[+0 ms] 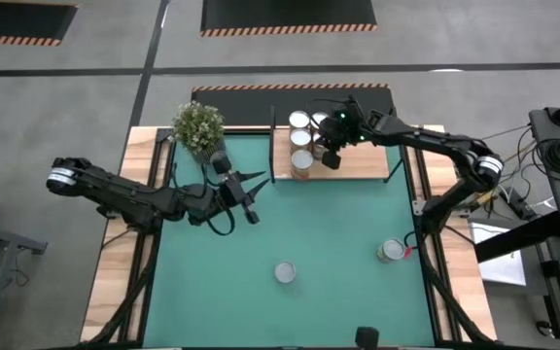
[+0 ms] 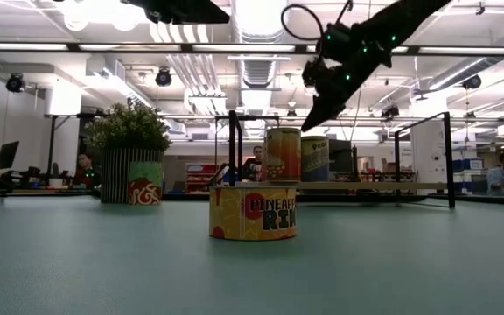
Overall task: Pick and place cans onto a shelf
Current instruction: Adjust the orange cans
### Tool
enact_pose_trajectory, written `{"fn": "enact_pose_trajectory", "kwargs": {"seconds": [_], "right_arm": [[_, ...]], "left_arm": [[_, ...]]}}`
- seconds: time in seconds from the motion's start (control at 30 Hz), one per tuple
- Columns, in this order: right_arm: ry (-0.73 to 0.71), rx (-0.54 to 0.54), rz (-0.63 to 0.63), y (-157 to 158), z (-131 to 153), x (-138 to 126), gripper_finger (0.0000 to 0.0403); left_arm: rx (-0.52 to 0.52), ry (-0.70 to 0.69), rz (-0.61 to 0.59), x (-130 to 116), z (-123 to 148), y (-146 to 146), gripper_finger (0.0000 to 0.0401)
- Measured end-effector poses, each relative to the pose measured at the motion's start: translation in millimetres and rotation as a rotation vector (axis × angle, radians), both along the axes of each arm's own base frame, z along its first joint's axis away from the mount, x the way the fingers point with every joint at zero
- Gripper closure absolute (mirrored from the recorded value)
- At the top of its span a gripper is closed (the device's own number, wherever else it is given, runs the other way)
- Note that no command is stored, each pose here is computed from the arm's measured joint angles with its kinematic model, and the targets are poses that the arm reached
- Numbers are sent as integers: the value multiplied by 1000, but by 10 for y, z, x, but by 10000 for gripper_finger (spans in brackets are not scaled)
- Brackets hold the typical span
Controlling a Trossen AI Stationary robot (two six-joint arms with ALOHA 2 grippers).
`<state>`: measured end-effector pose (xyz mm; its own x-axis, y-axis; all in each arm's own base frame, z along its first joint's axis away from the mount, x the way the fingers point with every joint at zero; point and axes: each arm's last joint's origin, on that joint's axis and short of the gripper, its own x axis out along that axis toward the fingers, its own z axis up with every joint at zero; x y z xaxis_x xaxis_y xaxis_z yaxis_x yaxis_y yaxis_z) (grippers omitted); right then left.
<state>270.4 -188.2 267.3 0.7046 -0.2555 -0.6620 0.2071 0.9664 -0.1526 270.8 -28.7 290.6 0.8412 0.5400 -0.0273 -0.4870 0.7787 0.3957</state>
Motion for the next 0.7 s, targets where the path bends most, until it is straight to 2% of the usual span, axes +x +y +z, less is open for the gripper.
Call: {"fn": "enact_pose_trajectory", "kwargs": {"seconds": [0.3, 0.47, 0.7], "right_arm": [[6, -5, -20, -100, -41, -28, 394], [14, -73, -87, -111, 27, -54, 394], [53, -45, -96, -136, -116, -22, 394]], "left_arm": [[-13, -5, 2, 0, -3, 0, 326], [-13, -5, 2, 0, -3, 0, 326], [-14, -5, 2, 0, -5, 0, 326]]}}
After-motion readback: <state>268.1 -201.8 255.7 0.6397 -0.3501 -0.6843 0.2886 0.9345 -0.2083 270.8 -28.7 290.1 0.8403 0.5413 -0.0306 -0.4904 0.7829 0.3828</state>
